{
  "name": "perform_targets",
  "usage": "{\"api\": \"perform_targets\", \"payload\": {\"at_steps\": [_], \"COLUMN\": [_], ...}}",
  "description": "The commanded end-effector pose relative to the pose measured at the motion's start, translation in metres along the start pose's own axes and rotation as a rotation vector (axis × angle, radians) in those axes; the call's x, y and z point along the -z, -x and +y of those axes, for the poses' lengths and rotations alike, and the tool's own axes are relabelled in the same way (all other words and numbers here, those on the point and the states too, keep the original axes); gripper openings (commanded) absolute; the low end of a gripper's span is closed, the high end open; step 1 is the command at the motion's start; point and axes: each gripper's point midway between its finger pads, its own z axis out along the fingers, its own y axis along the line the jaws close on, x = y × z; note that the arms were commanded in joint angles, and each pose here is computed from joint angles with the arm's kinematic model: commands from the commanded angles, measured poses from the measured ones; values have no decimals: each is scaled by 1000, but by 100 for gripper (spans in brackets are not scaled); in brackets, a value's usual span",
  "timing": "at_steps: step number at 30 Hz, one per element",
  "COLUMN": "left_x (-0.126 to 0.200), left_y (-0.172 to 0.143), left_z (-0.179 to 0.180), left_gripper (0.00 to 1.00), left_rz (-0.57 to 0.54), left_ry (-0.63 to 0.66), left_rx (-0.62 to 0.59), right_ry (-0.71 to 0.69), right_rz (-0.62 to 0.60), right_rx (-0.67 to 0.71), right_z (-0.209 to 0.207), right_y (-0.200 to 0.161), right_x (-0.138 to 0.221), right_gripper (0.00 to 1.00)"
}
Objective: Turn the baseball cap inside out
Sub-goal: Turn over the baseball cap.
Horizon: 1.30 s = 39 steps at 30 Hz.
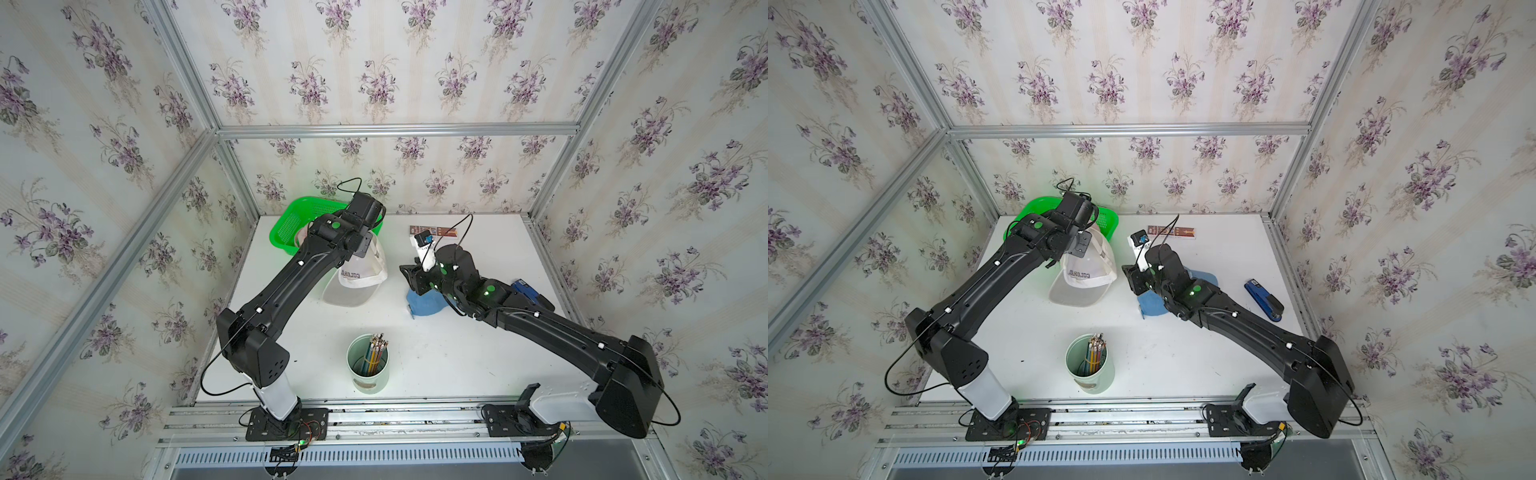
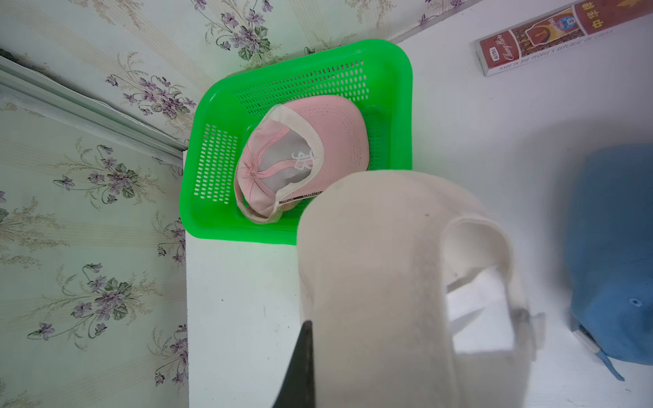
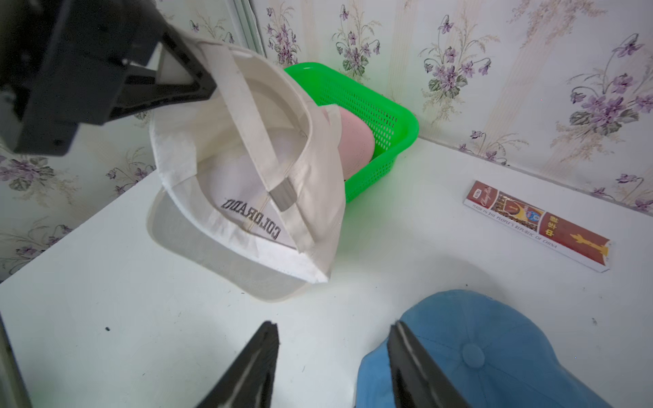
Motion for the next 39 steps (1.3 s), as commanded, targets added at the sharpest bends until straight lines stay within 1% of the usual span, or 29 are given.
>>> {"api": "perform_targets", "payload": {"at_steps": [1, 2, 5, 9, 14, 20, 28, 32, 36, 39], "left_x": [2, 2, 1, 4, 15, 30, 52, 63, 70, 76], "left_y": [-1, 0, -1, 2, 9, 14, 19, 25, 27, 29], "left_z": [-4, -4, -8, -10, -15, -32, -42, -52, -54, -55], "left_gripper": [0, 0, 0, 0, 0, 0, 0, 0, 0, 0], "left_rz": [17, 21, 33, 33, 4, -15, -27, -43, -45, -59], "left_ry": [-29, -31, -33, -32, -86, -222, -295, -362, -358, -383], "left_rx": [13, 13, 0, -5, 30, 96, 101, 103, 80, 90], "right_ry": [128, 168, 220, 248, 196, 186, 205, 235, 260, 254], "right_rz": [-63, -70, -92, -137, -181, -244, -347, -375, -366, -324], "right_rx": [-36, -42, -54, -70, -79, -88, -99, -111, -108, -97], "right_z": [32, 42, 55, 66, 63, 66, 69, 77, 84, 87], "right_y": [11, 10, 13, 22, 27, 27, 36, 43, 44, 43], "right_x": [-1, -5, -20, -40, -71, -96, -115, -130, -146, -160], "right_gripper": [38, 31, 21, 14, 7, 5, 5, 5, 6, 7]}}
